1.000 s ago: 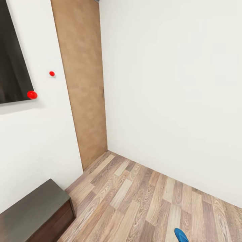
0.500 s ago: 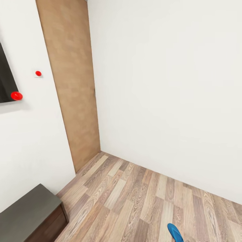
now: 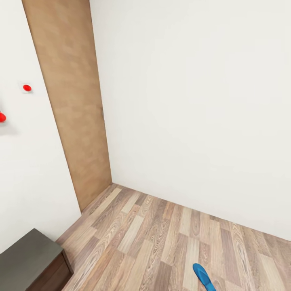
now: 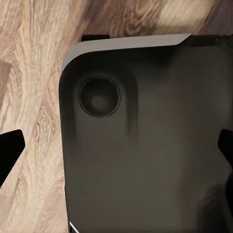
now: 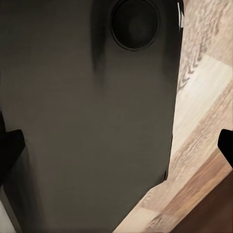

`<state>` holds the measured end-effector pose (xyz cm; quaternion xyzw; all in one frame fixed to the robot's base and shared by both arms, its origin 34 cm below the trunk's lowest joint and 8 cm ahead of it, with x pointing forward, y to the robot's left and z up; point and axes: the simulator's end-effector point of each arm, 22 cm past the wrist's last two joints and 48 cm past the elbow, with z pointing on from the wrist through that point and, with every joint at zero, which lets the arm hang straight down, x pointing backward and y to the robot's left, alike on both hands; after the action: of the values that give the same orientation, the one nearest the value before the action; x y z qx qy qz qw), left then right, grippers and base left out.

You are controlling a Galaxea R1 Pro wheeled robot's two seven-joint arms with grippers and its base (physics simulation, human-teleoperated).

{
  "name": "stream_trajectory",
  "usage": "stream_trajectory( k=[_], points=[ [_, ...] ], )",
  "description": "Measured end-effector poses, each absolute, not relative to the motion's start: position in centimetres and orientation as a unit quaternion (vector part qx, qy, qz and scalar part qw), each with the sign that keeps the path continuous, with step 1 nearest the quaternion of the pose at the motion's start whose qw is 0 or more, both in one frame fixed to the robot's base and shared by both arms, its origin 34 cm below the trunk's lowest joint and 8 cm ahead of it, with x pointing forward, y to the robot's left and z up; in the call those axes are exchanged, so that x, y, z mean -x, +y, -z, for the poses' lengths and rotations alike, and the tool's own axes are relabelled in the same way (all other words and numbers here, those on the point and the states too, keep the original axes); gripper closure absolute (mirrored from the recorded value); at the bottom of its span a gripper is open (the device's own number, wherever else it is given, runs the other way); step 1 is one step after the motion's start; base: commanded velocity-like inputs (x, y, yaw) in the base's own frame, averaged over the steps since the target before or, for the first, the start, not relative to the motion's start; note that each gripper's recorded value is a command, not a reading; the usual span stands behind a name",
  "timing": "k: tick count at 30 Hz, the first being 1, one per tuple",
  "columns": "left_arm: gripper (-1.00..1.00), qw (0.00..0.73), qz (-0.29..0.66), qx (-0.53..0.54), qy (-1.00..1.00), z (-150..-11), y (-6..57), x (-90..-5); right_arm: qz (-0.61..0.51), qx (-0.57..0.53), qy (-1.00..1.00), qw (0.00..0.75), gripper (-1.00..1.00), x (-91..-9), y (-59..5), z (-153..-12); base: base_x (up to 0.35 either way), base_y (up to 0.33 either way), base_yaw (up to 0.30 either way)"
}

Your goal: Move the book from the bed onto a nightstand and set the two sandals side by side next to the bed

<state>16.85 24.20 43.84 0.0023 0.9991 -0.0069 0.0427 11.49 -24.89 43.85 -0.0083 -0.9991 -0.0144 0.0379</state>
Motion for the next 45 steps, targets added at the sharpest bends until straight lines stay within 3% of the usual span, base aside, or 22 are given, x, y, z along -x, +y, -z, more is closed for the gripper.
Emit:
stream_trajectory(
  k=[45],
  points=[
    [-1.00, 0.045, 0.007, -0.002, 0.999, -43.86, 24.19, -17.05, 0.016, 0.007, -0.999, 0.035, -1.00, -11.71, -24.64, -43.84, 0.000, 0.000, -0.274]
  ],
)
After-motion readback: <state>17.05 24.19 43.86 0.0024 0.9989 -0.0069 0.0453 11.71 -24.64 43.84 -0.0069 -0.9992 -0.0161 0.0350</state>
